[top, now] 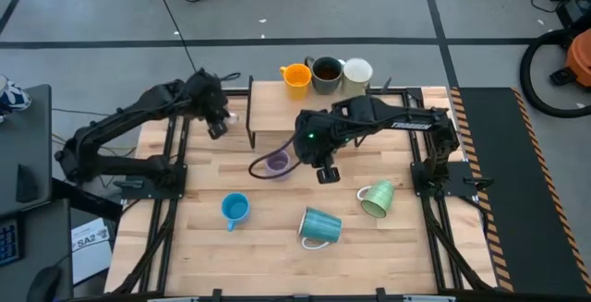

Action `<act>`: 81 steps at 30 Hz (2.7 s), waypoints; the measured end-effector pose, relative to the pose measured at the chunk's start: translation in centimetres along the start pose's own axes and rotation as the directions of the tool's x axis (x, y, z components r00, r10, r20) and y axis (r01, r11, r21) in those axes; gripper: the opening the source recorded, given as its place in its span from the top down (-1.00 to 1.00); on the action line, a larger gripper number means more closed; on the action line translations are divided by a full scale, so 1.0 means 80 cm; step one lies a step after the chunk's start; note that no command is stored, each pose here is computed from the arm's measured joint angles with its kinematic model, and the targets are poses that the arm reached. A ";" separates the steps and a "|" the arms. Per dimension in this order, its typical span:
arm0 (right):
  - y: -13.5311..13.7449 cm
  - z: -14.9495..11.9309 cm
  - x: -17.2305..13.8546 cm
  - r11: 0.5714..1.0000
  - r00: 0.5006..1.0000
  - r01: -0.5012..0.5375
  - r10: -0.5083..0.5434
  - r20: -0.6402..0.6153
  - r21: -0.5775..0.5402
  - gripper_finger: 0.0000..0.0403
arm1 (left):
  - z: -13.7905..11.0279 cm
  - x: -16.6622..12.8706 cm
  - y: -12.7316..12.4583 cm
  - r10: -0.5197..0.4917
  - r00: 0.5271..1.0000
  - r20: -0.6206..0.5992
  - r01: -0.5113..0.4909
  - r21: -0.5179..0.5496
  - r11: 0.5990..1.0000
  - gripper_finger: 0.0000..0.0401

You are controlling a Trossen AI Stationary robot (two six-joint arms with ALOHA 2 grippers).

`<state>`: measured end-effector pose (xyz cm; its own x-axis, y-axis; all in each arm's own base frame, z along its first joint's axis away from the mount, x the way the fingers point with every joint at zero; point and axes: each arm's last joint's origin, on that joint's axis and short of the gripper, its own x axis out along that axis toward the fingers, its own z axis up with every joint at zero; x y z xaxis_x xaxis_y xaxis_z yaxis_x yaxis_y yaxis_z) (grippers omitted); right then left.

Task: Place coffee mugs
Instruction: Put the violet mug on the shelf

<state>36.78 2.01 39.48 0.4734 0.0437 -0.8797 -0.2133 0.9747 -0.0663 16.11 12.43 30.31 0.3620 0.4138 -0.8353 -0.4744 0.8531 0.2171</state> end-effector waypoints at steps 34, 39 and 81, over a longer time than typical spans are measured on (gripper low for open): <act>-0.001 0.001 0.012 1.000 1.000 0.002 -0.001 0.005 -0.007 0.35 | -0.064 0.084 0.015 0.039 0.996 -0.080 -0.022 0.204 0.979 0.21; -0.001 0.001 0.012 1.000 1.000 0.001 -0.001 0.005 -0.007 0.35 | -0.066 0.084 0.018 0.043 0.995 -0.092 -0.026 0.184 0.983 0.21; -0.001 0.001 0.012 1.000 1.000 0.001 -0.001 0.004 -0.007 0.35 | -0.063 0.116 0.015 -0.080 0.987 -0.139 -0.018 -0.589 0.808 0.81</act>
<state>37.29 2.00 38.66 0.4769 0.0434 -0.8779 -0.2190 0.9731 -0.0709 14.83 15.70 20.31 0.2836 0.2965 -0.9120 -0.8623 0.4949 -0.1072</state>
